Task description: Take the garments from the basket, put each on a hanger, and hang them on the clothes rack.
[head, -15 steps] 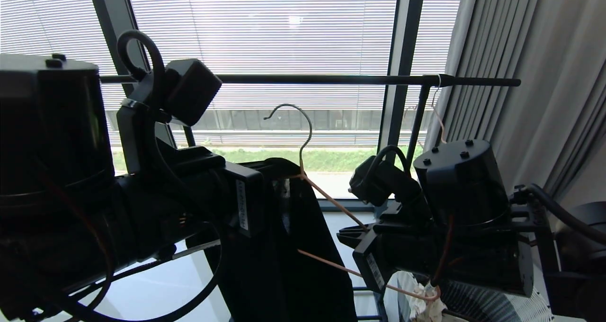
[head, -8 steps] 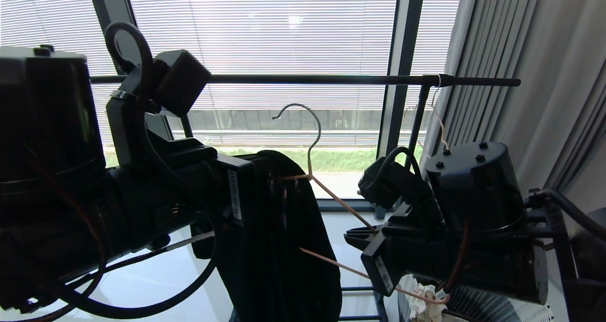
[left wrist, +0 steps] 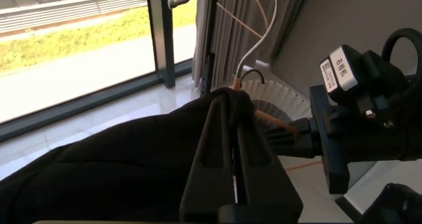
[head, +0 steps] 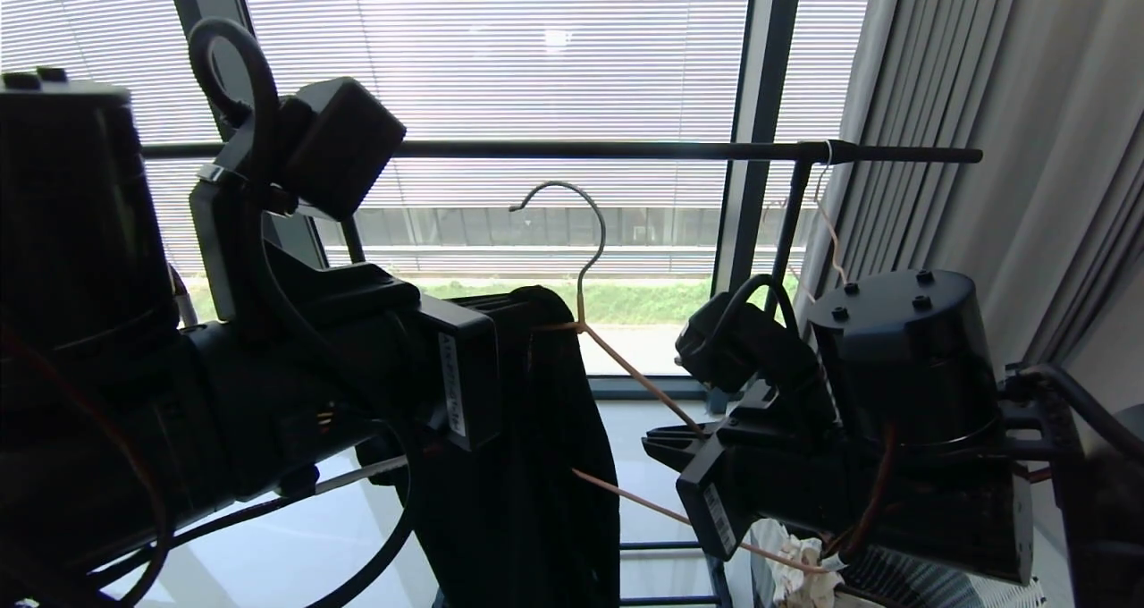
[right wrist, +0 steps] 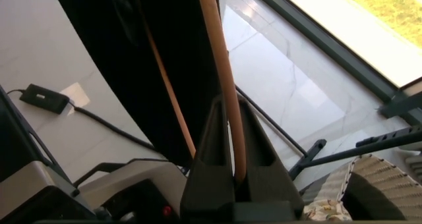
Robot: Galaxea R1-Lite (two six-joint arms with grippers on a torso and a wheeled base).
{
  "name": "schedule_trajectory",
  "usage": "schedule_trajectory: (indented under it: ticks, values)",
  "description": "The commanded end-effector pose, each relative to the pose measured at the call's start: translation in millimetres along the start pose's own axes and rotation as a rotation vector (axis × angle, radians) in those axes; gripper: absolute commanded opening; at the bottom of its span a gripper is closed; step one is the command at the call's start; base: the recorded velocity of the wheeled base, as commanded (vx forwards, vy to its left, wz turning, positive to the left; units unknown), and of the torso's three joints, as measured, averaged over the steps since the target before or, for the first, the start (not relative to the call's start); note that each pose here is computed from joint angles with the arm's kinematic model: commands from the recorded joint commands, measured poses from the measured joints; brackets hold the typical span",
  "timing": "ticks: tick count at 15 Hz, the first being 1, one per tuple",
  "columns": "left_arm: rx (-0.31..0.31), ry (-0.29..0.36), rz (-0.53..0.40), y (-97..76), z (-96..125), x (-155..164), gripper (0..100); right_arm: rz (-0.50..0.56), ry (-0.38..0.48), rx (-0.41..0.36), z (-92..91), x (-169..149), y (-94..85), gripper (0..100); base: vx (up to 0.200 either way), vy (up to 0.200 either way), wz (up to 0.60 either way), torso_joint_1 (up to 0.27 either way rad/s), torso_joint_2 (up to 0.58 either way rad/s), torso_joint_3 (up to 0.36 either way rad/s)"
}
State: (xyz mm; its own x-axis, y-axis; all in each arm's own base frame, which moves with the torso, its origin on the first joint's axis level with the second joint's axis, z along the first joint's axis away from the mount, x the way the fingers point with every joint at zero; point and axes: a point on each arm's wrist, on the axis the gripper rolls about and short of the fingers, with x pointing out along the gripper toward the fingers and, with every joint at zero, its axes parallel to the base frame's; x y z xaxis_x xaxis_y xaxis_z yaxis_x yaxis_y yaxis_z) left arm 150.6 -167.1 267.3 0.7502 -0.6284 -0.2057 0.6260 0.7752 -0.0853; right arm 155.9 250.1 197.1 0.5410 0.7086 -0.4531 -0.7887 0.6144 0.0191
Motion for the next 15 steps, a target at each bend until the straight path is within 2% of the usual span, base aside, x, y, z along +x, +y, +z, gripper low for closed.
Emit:
schedule_trajectory:
  ticks: [1, 3, 5, 8, 9, 10, 12, 13, 14, 15]
  values:
    - [0.0, -0.009, -0.008, -1.6, 1.8, -2.6, 100, 0.001, 0.003, -0.001, -0.6, 1.1, 0.4, 0, 0.0, 0.0, 0.0, 0.0, 0.0, 0.0]
    - [-0.004, -0.033, 0.0, 1.7, 5.4, -11.6, 100, -0.006, -0.005, 0.003, -0.3, 1.3, -1.0, 0, 0.0, 0.0, 0.0, 0.0, 0.0, 0.0]
    - [-0.008, -0.025, 0.03, 9.5, 5.6, -23.7, 100, -0.007, -0.041, 0.009, 3.4, 0.9, -2.1, 0, 0.0, 0.0, 0.0, 0.0, 0.0, 0.0]
    - [-0.023, -0.036, 0.106, 26.6, 6.5, -41.2, 100, -0.008, -0.073, 0.006, 2.8, -4.8, -4.0, 0, 0.0, 0.0, 0.0, 0.0, 0.0, 0.0]
    - [-0.005, -0.028, 0.126, 33.3, 0.6, -47.2, 100, -0.009, -0.072, -0.003, -1.1, -12.5, -7.3, 0, 0.0, 0.0, 0.0, 0.0, 0.0, 0.0]
    - [0.052, -0.013, 0.112, 37.5, -6.6, -53.0, 100, -0.009, -0.065, -0.015, -6.2, -19.1, -10.4, 0, 0.0, 0.0, 0.0, 0.0, 0.0, 0.0]
    - [0.157, 0.027, -0.028, 39.8, -25.6, -62.5, 100, 0.065, -0.069, -0.079, -14.7, -38.7, -17.5, 0, 0.0, 0.0, 0.0, 0.0, 0.0, 0.0]
    - [0.181, 0.047, -0.086, 40.1, -34.0, -64.2, 100, 0.109, -0.063, -0.135, -19.8, -48.7, -20.0, 0, 0.0, 0.0, 0.0, 0.0, 0.0, 0.0]
    - [0.183, 0.053, -0.094, 40.1, -35.8, -64.0, 100, 0.113, -0.059, -0.143, -20.7, -49.5, -20.3, 0, 0.0, 0.0, 0.0, 0.0, 0.0, 0.0]
    - [0.211, 0.098, -0.181, 39.0, -51.7, -64.3, 100, 0.148, -0.036, -0.224, -29.9, -58.9, -21.3, 0, 0.0, 0.0, 0.0, 0.0, 0.0, 0.0]
